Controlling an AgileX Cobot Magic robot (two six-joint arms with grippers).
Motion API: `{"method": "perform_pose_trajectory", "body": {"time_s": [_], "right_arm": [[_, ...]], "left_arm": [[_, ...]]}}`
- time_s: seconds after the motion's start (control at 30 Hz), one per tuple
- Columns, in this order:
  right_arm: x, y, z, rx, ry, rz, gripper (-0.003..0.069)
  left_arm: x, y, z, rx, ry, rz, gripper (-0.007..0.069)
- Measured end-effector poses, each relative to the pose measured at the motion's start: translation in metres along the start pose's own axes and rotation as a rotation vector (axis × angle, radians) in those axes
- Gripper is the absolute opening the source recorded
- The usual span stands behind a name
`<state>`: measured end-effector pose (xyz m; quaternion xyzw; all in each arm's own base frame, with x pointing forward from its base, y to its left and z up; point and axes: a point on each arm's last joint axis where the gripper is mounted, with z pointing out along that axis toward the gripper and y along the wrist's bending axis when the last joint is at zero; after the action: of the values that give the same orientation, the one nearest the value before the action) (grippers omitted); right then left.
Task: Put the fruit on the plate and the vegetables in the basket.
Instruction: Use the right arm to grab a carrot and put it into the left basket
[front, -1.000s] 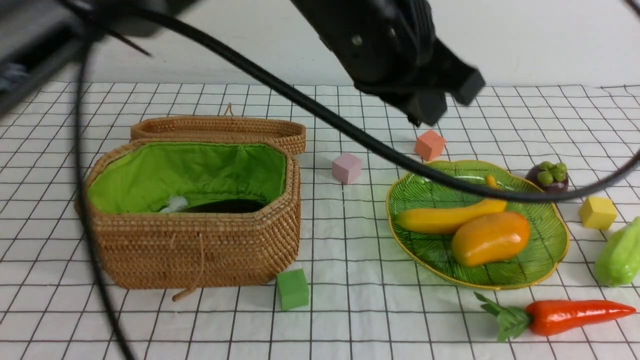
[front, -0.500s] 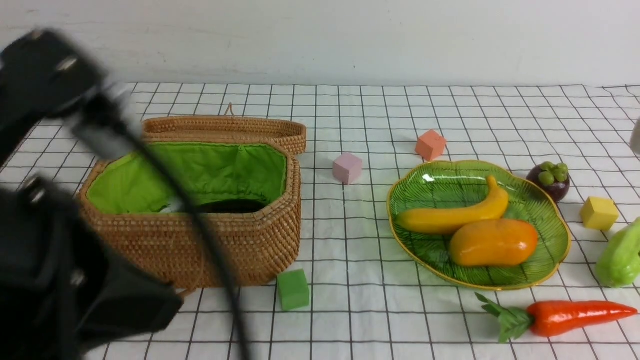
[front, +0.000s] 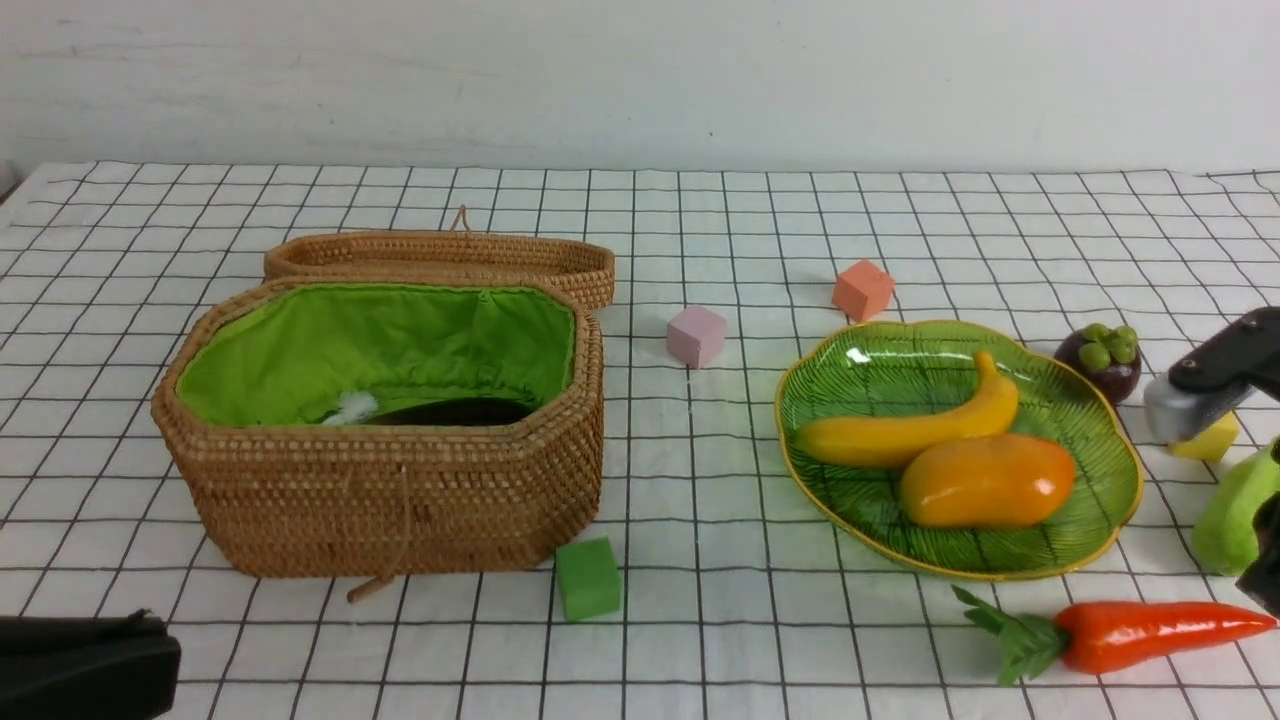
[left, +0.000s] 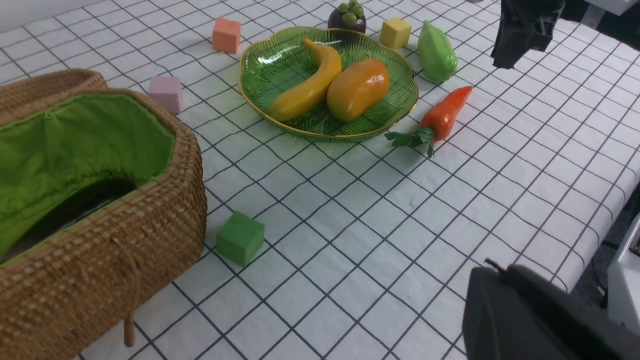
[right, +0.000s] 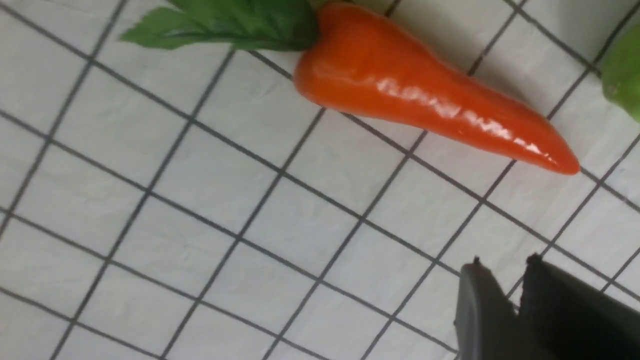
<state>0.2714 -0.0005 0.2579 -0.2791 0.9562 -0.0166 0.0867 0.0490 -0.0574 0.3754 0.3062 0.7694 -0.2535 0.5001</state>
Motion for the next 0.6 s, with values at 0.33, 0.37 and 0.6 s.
{"method": "perform_pose_trajectory", "body": {"time_s": [0.33,0.37,0.6], "right_arm": [[-0.013,-0.008,0.025,-0.097,-0.11,-0.322,0.0298],[-0.014,-0.009,0.029,-0.107,-0.104,-0.34,0.0337],[-0.019,-0.014,0.063,-0.16,-0.054,-0.424,0.0542]], "left_arm": [[-0.001,0.0,0.001,-0.001,-0.004,-0.001,-0.0013],[-0.001,0.001,0.003,-0.002,-0.001,0.0,-0.0013],[-0.002,0.002,0.02,-0.003,0.06,-0.007,-0.0013]]}}
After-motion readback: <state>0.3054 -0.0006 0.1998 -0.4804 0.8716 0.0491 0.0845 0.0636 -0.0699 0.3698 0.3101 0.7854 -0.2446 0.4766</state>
